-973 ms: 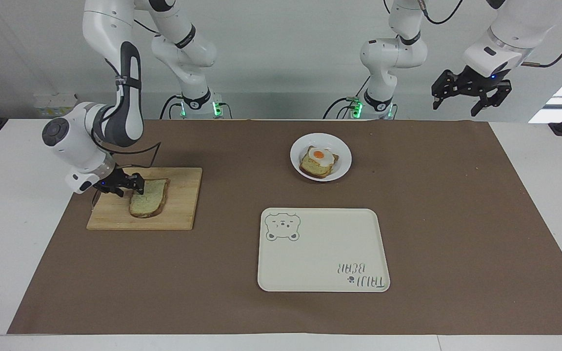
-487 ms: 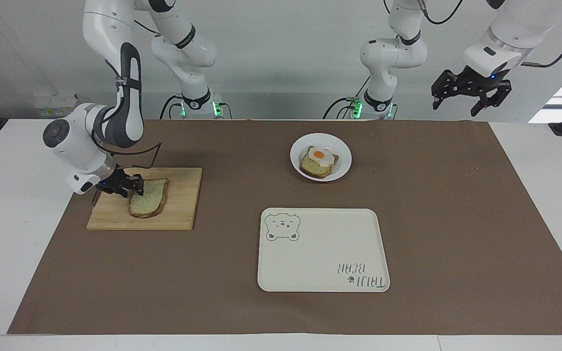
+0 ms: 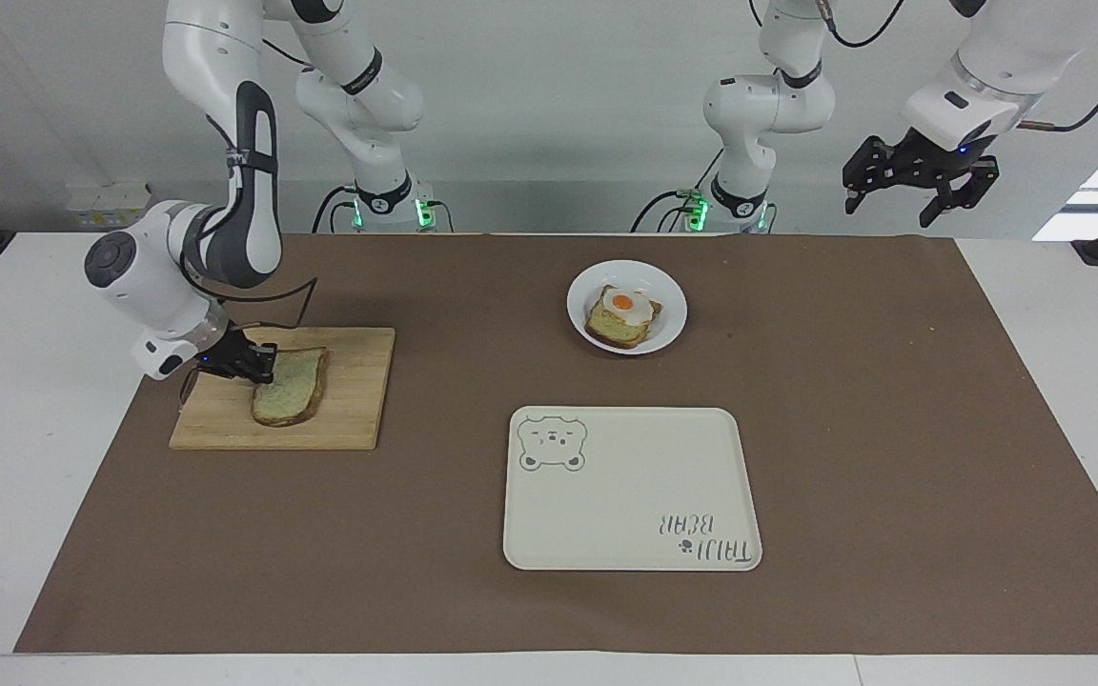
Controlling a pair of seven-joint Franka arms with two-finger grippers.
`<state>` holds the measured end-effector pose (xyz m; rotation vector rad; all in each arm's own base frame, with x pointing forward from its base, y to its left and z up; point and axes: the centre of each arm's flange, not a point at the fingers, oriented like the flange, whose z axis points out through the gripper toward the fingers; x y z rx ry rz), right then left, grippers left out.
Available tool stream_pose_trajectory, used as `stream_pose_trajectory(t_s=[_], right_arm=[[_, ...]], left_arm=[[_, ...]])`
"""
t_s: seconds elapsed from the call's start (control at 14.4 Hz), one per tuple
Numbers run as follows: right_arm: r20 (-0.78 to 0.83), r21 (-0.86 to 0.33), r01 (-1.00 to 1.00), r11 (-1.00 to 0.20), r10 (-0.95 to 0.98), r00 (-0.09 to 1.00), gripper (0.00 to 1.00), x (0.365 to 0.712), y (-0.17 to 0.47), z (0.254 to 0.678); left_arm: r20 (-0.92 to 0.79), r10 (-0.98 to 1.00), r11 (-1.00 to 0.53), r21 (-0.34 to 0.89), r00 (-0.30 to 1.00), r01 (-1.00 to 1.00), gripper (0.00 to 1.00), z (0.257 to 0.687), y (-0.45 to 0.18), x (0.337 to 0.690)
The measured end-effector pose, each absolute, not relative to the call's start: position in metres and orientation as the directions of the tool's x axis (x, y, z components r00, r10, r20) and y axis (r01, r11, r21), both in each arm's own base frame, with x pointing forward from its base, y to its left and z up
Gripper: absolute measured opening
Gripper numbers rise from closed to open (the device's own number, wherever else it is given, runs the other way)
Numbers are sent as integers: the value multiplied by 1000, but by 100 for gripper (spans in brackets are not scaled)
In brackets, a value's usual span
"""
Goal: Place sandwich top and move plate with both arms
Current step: 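Grasp the bread slice edge with the right gripper and lift it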
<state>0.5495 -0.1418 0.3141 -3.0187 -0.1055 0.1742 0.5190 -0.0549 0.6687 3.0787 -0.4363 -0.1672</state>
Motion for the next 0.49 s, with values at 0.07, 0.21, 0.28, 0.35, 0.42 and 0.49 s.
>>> stream_pose_trajectory(t_s=[0.07,0.21,0.28,0.35,0.42,0.49], right_arm=[[-106,-118,64,-991,77,991,9,551,-142,316],[-99,-116,69,-991,80,992,5,558,-143,329],[-100,-118,71,-991,83,992,5,562,-144,338],[-100,-119,74,-990,86,991,5,566,-144,347],[-100,-121,78,-990,90,991,5,570,-143,357],[-102,-125,83,-989,96,990,5,572,-142,368]], left_arm=[[-102,-279,-960,42,955,-276,100,669,-55,519],[-102,-279,-960,42,955,-276,100,669,-55,519],[-102,-279,-960,42,955,-276,100,669,-55,519],[-102,-279,-960,42,955,-276,100,669,-55,519],[-102,-279,-960,42,955,-276,100,669,-55,519],[-103,-279,-960,42,955,-276,100,669,-55,519]])
